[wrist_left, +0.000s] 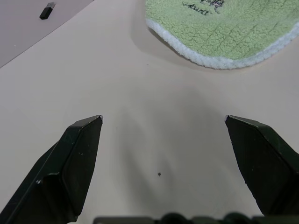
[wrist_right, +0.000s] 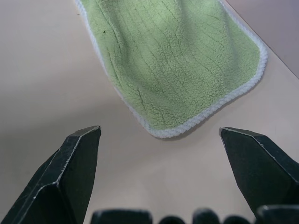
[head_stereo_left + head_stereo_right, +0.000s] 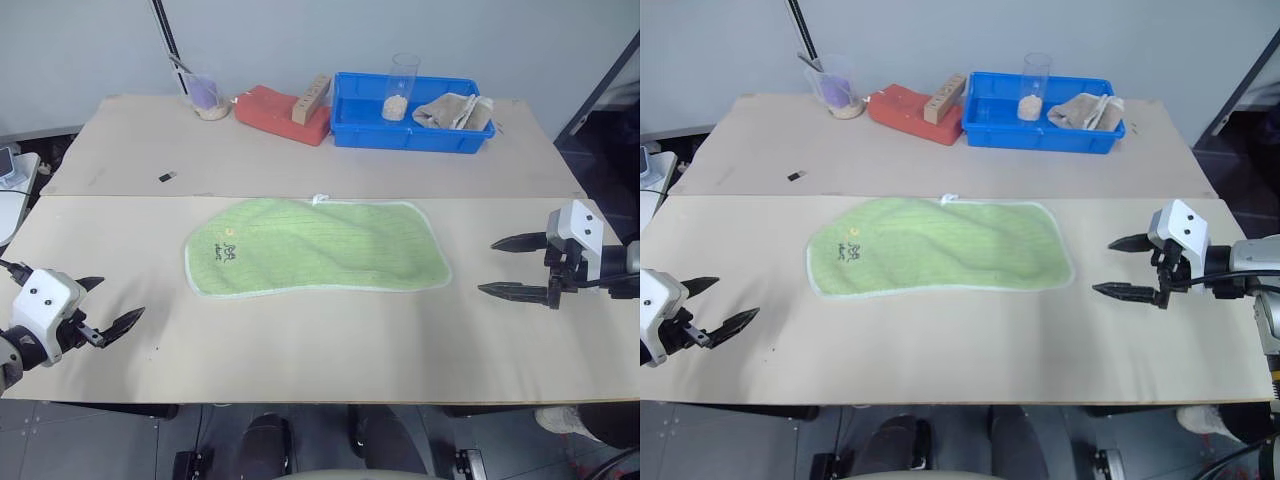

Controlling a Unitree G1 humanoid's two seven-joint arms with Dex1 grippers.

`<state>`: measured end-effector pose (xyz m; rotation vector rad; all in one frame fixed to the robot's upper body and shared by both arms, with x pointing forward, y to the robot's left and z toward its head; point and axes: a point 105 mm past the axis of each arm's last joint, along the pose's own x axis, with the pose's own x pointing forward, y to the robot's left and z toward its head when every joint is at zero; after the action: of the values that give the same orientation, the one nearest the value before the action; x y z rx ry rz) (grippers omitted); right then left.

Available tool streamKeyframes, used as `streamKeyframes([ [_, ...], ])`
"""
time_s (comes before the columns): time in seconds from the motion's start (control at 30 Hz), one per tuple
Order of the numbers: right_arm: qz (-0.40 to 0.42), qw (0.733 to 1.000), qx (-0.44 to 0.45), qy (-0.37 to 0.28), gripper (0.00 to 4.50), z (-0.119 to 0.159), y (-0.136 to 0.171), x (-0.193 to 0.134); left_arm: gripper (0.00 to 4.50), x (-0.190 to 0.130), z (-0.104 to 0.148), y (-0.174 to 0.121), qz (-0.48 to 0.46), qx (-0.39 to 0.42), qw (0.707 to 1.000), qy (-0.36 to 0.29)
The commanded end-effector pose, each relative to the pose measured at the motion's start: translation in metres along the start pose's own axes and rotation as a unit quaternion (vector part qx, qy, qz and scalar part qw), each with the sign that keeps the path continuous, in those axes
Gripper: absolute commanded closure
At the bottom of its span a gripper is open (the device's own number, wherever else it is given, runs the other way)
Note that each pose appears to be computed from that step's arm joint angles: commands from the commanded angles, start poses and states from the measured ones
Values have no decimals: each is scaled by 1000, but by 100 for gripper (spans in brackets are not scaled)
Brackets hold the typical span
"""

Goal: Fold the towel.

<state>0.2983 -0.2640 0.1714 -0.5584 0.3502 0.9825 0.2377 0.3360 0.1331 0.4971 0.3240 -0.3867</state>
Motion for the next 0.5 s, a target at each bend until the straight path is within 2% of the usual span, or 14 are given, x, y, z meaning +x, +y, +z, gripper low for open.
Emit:
streamKeyframes([
  [0.03, -16, 999, -25, -12, 2, 11, -6, -5, 0, -2, 7, 7, 14, 5, 1000, -7],
  [0.17, -18, 999, -37, -5, 2, 10, -5, -3, 0, -4, 8, 18, 46, 10, 999, -3],
  [0.37, -1, 999, -39, -29, 2, 20, 3, 4, 0, -11, 18, 9, 0, 41, 998, -45],
  [0.5, -6, 998, -42, -37, 2, 24, 1, 7, 0, -14, 11, 9, -20, 75, 997, -30],
])
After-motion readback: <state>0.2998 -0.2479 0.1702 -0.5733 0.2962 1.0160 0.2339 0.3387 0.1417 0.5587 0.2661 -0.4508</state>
